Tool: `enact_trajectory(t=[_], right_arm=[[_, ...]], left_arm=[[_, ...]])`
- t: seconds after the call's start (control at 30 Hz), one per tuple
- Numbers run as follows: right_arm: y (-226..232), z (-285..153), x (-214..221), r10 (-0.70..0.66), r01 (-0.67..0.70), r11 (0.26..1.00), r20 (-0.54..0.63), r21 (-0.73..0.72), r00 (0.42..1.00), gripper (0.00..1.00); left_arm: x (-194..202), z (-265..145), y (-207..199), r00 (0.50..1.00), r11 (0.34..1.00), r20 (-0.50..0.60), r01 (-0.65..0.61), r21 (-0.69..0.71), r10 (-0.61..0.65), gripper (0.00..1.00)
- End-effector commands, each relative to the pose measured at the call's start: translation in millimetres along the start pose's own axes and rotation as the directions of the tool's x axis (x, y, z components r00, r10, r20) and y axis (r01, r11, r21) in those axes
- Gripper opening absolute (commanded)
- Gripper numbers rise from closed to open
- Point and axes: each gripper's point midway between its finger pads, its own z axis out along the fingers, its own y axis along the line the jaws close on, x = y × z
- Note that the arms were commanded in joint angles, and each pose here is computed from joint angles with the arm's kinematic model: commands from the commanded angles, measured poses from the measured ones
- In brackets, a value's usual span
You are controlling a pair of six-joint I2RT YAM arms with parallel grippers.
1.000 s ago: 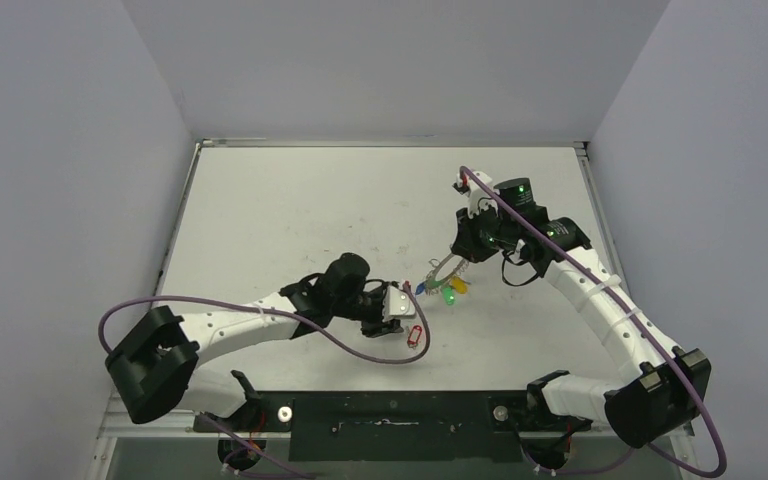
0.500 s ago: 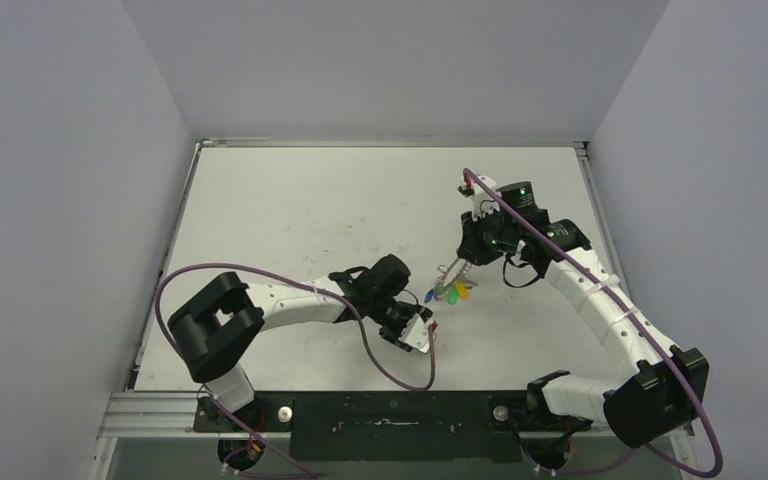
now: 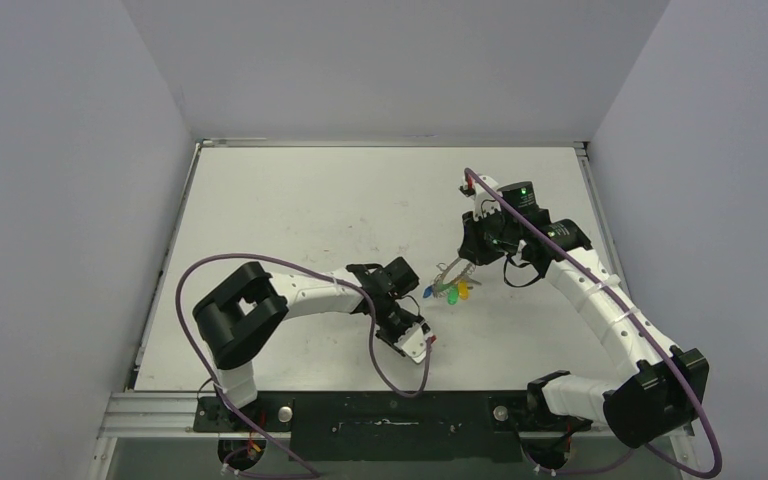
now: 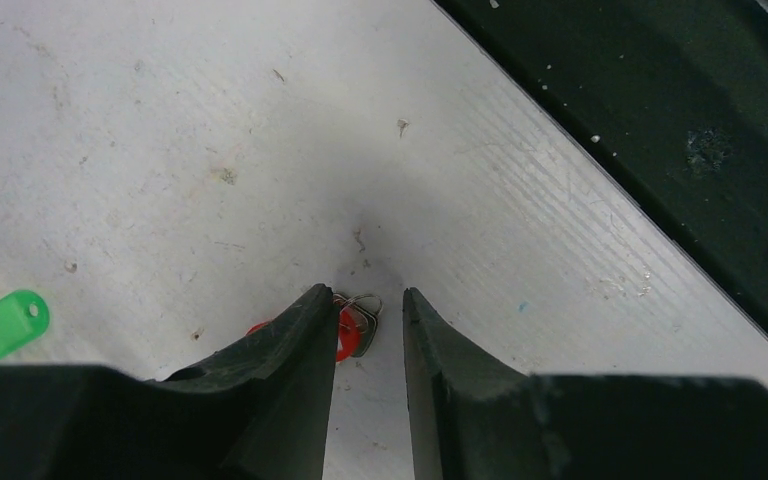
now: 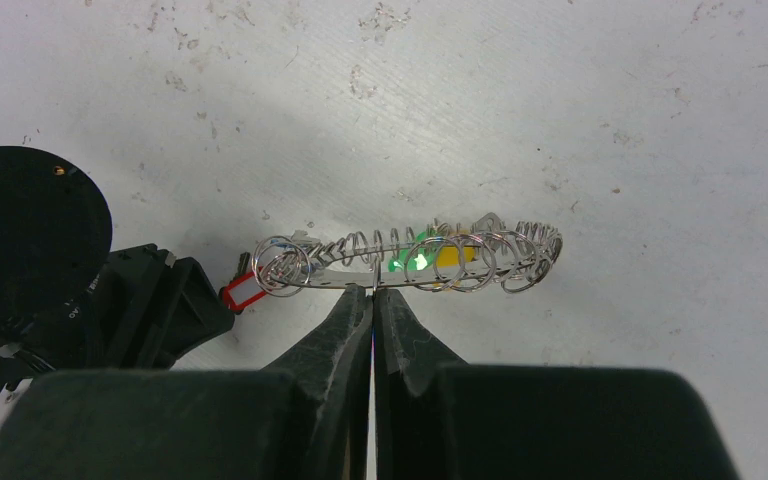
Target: Put the keys on the keyring
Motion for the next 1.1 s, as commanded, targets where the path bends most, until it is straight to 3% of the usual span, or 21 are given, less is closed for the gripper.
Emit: enact_trajectory(t=[0.0,0.6,1.07], right_arm=[[-2.9,-9.2,-18.0,-0.014,0.012,1.000,0.074,0.022,0.997,0.00],[0.1,-6.8,-18.1,-0.007,0.007,1.000,0.071,0.003,0.997,0.00],[-0.4,-6.8,-18.2,-0.008,0.008,1.000,0.070,0.004,0.998,0.00]], left_arm=[[-7.6,0.4,9.0,0.999,0.999,0.023,-0.044,0.011,0.044,0.28],[-2.2,0.9,16.3,0.999,0.999,-0.011,-0.051,0.008,0.051,0.31],[6.5,3.8,20.1,0.998,0.999,-0.046,-0.049,0.019,0.050,0.20]])
